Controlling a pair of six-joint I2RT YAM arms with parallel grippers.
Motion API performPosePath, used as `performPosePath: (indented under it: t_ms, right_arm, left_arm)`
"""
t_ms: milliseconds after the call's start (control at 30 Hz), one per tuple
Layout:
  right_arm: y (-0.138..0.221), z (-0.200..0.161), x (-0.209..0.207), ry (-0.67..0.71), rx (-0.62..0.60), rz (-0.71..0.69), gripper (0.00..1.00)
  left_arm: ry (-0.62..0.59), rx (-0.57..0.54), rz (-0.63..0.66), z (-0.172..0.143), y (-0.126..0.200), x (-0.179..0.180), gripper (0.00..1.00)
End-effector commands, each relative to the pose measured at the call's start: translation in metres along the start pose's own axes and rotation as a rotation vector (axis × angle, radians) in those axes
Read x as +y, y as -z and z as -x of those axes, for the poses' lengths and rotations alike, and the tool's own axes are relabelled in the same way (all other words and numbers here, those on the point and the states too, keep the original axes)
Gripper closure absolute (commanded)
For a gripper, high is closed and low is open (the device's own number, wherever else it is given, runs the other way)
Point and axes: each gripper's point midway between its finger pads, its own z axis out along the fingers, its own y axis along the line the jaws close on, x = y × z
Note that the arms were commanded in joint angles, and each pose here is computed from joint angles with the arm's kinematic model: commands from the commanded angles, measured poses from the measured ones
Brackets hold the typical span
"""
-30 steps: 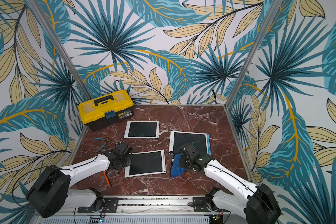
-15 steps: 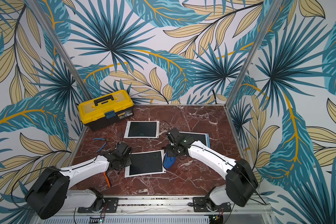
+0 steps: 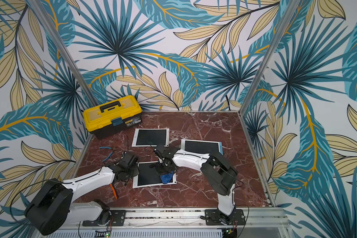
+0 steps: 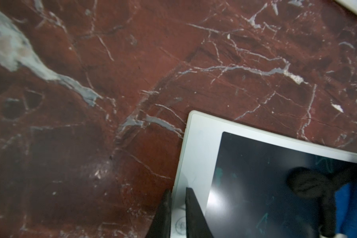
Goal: Wipe the drawing tablet
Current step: Wipe the dirt from the drawing tablet.
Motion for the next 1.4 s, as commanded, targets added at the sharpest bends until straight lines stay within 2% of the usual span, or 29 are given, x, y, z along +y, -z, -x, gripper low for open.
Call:
performPosePath:
  t_ms: [0, 167, 267, 633, 833, 1067, 1367]
  right_arm:
    - [-0.015, 0.002, 0.029, -0.012, 0.015, 0.081, 1.00]
    - [-0.033, 0.002, 0.053, -0.028, 0.054, 0.162, 1.00]
    - [-0.040, 0.001, 0.052, -0.044, 0.067, 0.172, 1.00]
    - [-0.011, -0.020, -0.036, -0.104, 0.037, -0.004, 1.00]
    - [0.005, -0.037, -0.066, -0.150, 0.025, -0.025, 1.00]
    - [-0.003, -0.050, -0.036, -0.134, 0.056, 0.072, 1.00]
    - [-0.016, -0.030, 0.023, -0.095, 0.059, 0.182, 1.00]
  left_arm:
    - [-0.021, 0.124, 0.013, -0.034, -0.014, 0.013, 0.85]
    - [-0.021, 0.126, 0.008, -0.035, -0.015, 0.013, 0.86]
    - [-0.024, 0.126, 0.011, -0.036, -0.015, 0.015, 0.86]
    - [-0.019, 0.121, -0.001, -0.033, -0.015, 0.010, 0.86]
    - [-0.018, 0.121, -0.001, -0.033, -0.015, 0.010, 0.86]
    - [-0.016, 0.124, -0.012, -0.033, -0.014, 0.009, 0.86]
    - [-0.022, 0.133, -0.010, -0.035, -0.016, 0.008, 0.86]
